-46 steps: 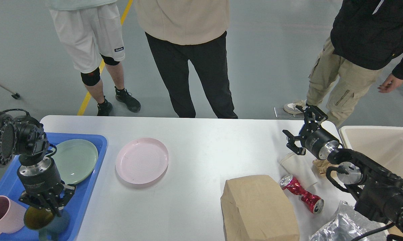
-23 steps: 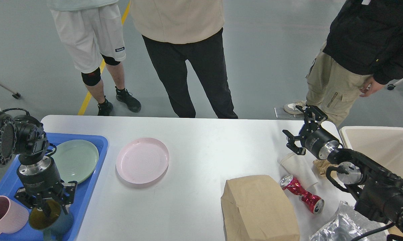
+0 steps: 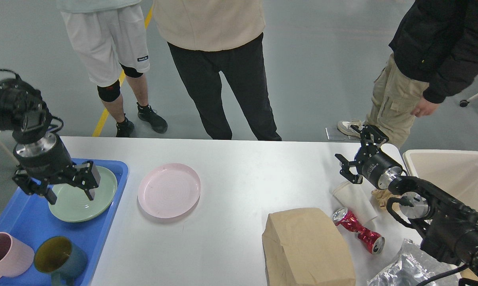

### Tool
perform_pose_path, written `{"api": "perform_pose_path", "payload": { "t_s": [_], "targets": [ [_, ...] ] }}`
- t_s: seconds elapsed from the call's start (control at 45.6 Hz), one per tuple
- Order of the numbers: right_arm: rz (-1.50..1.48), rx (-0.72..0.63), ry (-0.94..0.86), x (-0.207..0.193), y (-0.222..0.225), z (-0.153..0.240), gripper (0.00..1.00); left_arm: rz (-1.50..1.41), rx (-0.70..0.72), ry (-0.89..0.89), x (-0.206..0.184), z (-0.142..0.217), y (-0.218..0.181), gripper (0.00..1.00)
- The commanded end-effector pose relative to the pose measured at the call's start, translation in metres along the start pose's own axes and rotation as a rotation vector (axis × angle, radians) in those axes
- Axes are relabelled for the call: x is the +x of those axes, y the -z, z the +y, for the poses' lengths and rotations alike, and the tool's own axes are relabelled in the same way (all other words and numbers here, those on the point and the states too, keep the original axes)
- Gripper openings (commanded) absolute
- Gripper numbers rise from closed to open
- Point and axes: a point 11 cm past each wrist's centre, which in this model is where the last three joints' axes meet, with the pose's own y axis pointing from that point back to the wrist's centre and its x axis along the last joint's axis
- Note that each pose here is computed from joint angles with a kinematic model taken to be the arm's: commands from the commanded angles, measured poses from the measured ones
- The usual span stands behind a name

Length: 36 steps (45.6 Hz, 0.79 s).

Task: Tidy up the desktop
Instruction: 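Open the left gripper and raise it off the mug, then move the left gripper to the pink plate and grasp its rim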

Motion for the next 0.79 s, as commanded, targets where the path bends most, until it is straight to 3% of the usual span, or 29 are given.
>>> {"api": "perform_pose_path", "payload": {
  "t_s": [0.0,0.395,0.548,0.767],
  "targets": [
    [0.000,0.000,0.000,0.000,0.000,0.000,1.00,-0.096,-0.012,-0.080,0.011,0.037,-0.044,0.89],
    [0.000,0.000,0.000,0.000,0.000,0.000,1.00,-0.426,0.052,-0.054,-0.016,0.018,-0.175,0.89],
    [0.000,0.000,0.000,0.000,0.000,0.000,1.00,-0.456,0.035,-0.033,-0.024,0.010,-0.189,0.89],
    [0.000,0.000,0.000,0.000,0.000,0.000,1.00,-0.552,-0.019,-0.210,-0.007,-0.017,-0.200,0.89]
  ]
}}
